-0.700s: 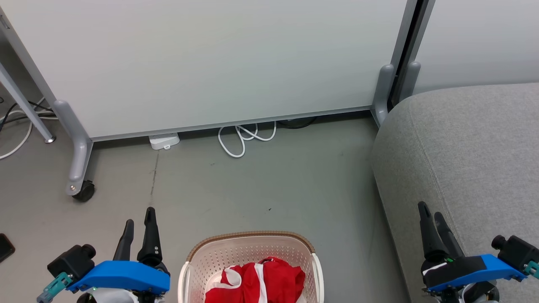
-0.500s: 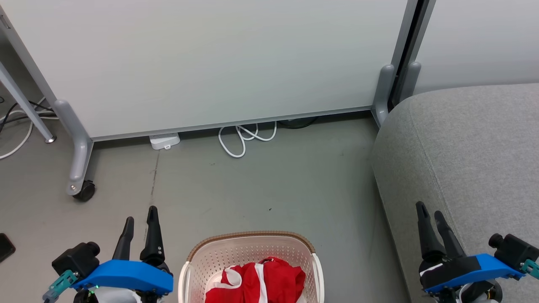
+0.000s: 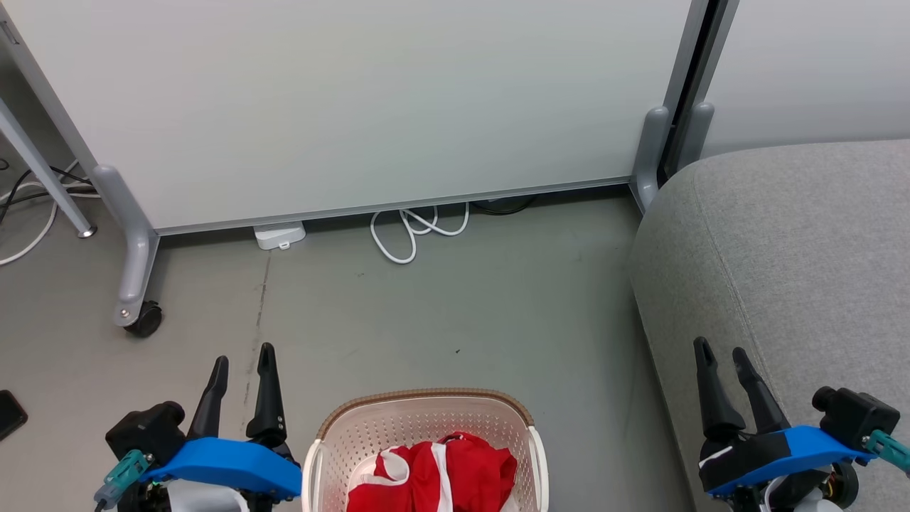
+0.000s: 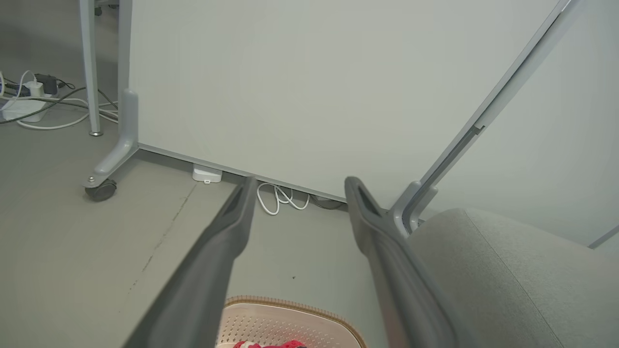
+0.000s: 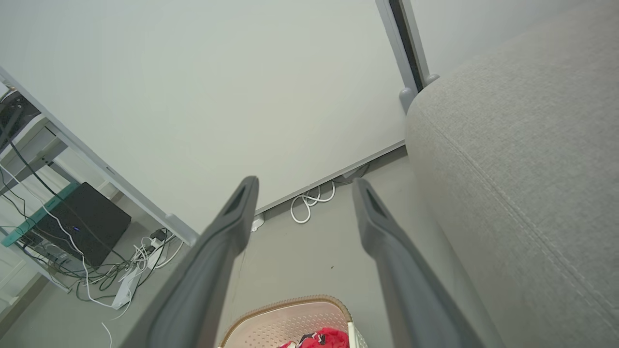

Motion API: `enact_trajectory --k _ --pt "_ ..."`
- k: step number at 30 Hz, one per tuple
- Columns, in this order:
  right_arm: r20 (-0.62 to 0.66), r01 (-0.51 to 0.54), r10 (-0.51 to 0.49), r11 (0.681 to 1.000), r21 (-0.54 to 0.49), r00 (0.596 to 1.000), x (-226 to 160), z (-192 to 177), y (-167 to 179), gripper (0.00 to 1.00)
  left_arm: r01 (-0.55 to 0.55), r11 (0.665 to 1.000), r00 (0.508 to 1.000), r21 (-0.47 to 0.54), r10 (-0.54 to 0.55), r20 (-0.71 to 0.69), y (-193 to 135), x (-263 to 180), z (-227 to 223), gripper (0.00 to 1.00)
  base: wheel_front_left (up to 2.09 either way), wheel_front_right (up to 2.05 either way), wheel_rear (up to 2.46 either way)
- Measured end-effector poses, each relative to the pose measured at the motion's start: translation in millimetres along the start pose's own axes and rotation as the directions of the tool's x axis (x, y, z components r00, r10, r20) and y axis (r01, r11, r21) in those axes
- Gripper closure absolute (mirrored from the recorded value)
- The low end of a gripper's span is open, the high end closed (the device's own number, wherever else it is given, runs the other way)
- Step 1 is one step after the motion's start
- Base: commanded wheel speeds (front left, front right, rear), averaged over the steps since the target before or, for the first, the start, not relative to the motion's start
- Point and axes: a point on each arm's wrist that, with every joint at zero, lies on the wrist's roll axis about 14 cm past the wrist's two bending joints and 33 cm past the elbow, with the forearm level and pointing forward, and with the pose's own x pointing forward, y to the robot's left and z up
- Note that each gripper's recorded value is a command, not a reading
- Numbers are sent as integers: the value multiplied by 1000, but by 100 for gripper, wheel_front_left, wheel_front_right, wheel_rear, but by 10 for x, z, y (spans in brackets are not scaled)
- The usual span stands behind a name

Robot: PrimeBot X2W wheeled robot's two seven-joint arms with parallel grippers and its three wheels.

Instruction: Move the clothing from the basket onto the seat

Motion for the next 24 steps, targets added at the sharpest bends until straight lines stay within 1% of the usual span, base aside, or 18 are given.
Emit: enact_trajectory --k 11,24 --pt "1 -15 15 995 -101 1000 18 -13 21 0 15 997 1000 79 -17 16 -30 18 8 0 0 0 0" --pt "1 -34 35 978 -205 999 43 -21 49 0 23 988 1000 152 -25 16 -32 24 -38 0 0 0 0"
